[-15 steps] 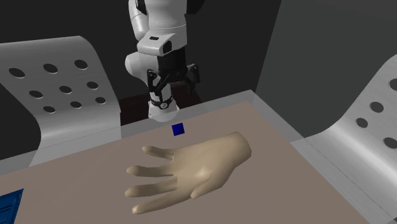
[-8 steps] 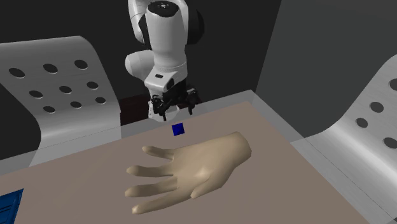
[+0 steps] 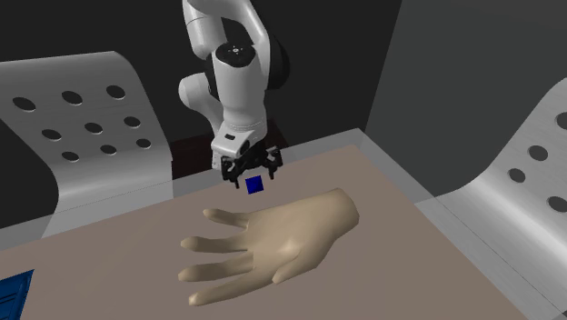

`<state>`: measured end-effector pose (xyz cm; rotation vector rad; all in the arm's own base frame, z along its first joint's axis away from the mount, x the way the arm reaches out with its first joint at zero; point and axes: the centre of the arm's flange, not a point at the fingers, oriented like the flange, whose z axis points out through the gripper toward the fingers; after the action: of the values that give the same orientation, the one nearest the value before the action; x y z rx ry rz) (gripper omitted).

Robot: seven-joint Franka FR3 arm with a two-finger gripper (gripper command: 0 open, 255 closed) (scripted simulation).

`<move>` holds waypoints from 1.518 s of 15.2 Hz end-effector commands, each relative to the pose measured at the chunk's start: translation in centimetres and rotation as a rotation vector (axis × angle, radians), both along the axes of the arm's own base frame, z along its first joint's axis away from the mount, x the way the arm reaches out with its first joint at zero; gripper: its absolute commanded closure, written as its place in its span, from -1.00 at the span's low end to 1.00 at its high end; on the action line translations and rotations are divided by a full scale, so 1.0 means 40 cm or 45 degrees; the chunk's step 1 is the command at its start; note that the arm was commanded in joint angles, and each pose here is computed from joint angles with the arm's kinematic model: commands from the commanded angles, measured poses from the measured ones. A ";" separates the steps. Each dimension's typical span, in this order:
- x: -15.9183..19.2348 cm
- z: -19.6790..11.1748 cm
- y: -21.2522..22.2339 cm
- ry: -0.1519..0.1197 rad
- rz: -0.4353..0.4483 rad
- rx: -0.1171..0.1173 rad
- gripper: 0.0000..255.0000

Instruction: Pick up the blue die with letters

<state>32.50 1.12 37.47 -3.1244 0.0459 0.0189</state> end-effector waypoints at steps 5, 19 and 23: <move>-0.002 -0.031 -0.003 -0.001 0.000 0.000 1.00; -0.002 0.048 -0.002 -0.001 0.000 0.000 1.00; -0.002 0.101 -0.002 -0.001 0.000 0.000 1.00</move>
<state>32.57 1.04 41.08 -3.1243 0.0459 0.0172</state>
